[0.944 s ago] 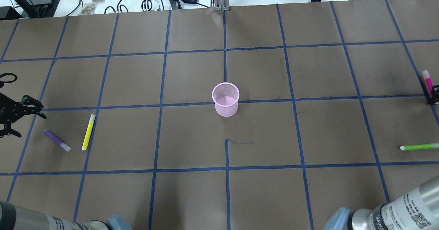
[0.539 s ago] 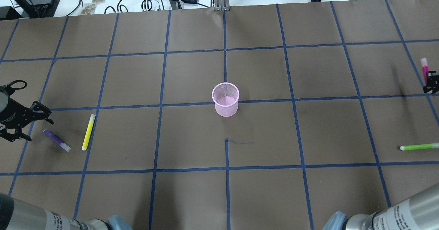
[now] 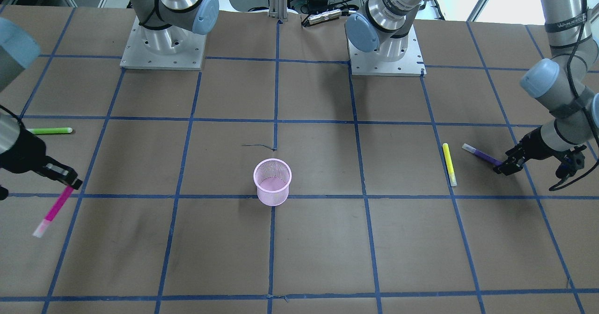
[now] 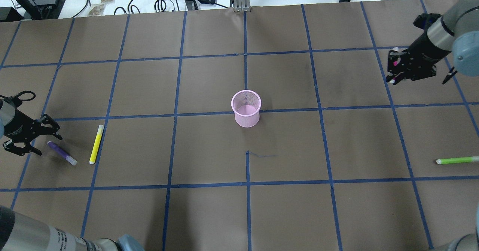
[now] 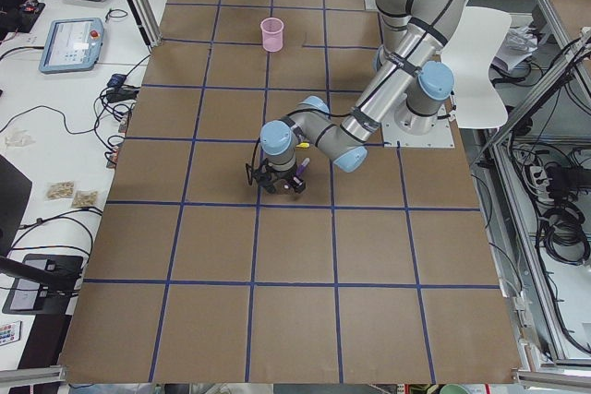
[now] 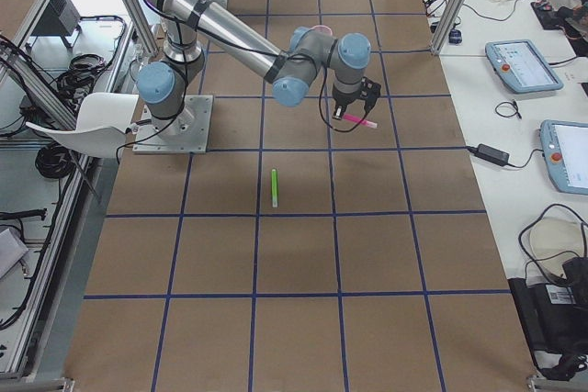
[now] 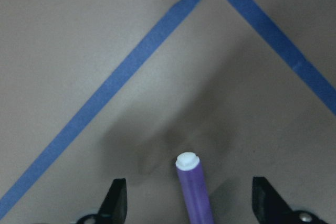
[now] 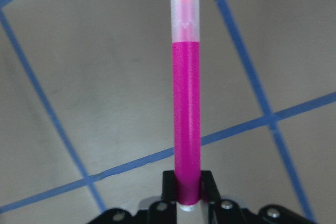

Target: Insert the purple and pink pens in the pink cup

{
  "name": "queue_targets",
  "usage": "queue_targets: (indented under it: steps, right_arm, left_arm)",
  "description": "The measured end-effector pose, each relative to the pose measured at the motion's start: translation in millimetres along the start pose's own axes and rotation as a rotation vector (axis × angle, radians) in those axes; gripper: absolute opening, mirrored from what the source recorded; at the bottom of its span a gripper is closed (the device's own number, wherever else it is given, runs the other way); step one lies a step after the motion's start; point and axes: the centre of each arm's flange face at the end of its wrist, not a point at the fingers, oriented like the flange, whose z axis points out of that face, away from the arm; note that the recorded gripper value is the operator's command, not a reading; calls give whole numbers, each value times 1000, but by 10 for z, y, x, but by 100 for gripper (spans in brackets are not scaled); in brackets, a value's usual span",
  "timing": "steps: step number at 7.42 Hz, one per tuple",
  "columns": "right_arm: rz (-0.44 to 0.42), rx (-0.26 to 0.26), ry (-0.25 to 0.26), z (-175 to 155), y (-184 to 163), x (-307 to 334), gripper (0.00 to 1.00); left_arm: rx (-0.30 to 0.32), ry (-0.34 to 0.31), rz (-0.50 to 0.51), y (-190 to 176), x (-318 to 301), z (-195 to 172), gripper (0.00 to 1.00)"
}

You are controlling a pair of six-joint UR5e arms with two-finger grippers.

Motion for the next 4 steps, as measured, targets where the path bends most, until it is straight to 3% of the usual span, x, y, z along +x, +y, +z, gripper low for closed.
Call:
queue_targets:
  steps: [1, 3, 4]
  right_arm:
    - [68, -24, -37, 2, 336, -555, 0]
    - [196, -67, -71, 178, 1086, -1586, 0]
    - [279, -108, -117, 238, 1427, -1992, 0]
  left_arm:
    - [-2, -1, 0, -4, 0, 8, 0]
    - [-10, -1, 3, -12, -1, -1, 0]
    - [-15, -1, 8, -9, -1, -2, 0]
